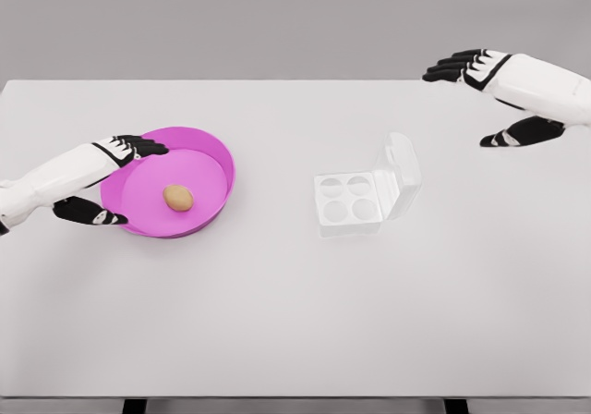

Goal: Pack egg into the box and close the box lid

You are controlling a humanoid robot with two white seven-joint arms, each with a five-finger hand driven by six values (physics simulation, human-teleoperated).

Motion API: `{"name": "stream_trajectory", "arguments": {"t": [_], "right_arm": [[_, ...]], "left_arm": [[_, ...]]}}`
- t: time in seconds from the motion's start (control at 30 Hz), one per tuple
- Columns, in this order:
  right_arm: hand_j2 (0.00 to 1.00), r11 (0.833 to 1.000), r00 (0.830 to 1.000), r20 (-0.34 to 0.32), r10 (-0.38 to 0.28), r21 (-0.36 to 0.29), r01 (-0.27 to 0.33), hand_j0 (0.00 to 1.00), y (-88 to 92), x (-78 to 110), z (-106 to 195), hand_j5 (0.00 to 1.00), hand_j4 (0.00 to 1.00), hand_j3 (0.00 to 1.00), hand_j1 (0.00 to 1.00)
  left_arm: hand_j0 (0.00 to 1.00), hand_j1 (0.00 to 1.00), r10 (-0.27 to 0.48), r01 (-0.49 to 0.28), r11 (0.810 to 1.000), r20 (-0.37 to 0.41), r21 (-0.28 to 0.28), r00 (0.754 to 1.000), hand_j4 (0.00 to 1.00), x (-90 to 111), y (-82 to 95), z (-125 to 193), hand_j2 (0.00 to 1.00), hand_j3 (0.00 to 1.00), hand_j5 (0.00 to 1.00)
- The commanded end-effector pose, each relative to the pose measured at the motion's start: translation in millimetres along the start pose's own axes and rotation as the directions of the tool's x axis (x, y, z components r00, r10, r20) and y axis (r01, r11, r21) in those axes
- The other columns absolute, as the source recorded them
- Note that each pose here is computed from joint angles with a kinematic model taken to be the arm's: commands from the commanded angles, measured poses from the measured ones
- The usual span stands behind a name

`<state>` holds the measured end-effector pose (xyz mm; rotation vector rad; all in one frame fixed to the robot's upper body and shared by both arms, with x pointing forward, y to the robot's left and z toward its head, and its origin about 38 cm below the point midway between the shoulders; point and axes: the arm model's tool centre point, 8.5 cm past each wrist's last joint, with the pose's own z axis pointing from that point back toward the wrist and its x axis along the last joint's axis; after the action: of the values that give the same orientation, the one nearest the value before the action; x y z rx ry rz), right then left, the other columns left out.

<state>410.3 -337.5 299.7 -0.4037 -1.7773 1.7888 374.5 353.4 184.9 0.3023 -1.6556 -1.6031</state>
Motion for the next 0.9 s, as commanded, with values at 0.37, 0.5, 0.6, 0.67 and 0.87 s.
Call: {"name": "stream_trajectory", "arguments": {"t": [0.37, 0.5, 0.6, 0.67, 0.87], "right_arm": [[1.0, 0.923, 0.959, -0.26, 0.114, 0.384, -0.006, 1.0, 6.3, -39.8, 105, 1.0, 1.0, 1.0, 1.0], [1.0, 0.964, 0.956, -0.253, 0.15, 0.254, -0.084, 1.0, -14.8, -36.7, 91, 1.0, 1.0, 1.0, 1.0], [1.0, 0.962, 0.961, -0.246, 0.124, 0.265, -0.057, 1.0, 0.1, -32.2, 94, 1.0, 1.0, 1.0, 1.0], [1.0, 0.956, 0.966, -0.238, 0.097, 0.293, -0.023, 1.0, 21.7, -28.5, 95, 1.0, 1.0, 1.0, 1.0], [1.0, 0.893, 0.94, -0.259, 0.223, 0.44, -0.091, 1.0, 46.7, -32.3, 98, 1.0, 1.0, 1.0, 1.0]], "left_arm": [[1.0, 1.0, -0.235, 0.231, 0.971, -0.051, -0.066, 0.971, 1.0, 0, 25.6, -22, 1.0, 1.0, 1.0], [1.0, 1.0, -0.291, 0.284, 0.951, -0.047, -0.126, 0.955, 1.0, 4, 35.0, -43, 1.0, 1.0, 1.0], [1.0, 1.0, -0.278, 0.275, 0.958, -0.025, -0.087, 0.96, 1.0, 10, 37.8, -55, 1.0, 1.0, 1.0], [1.0, 1.0, -0.282, 0.281, 0.956, -0.006, -0.082, 0.959, 1.0, 14, 40.3, -64, 1.0, 1.0, 1.0], [1.0, 1.0, -0.25, 0.251, 0.962, 0.02, -0.109, 0.968, 1.0, 15, 23.6, -85, 1.0, 1.0, 1.0]]}}
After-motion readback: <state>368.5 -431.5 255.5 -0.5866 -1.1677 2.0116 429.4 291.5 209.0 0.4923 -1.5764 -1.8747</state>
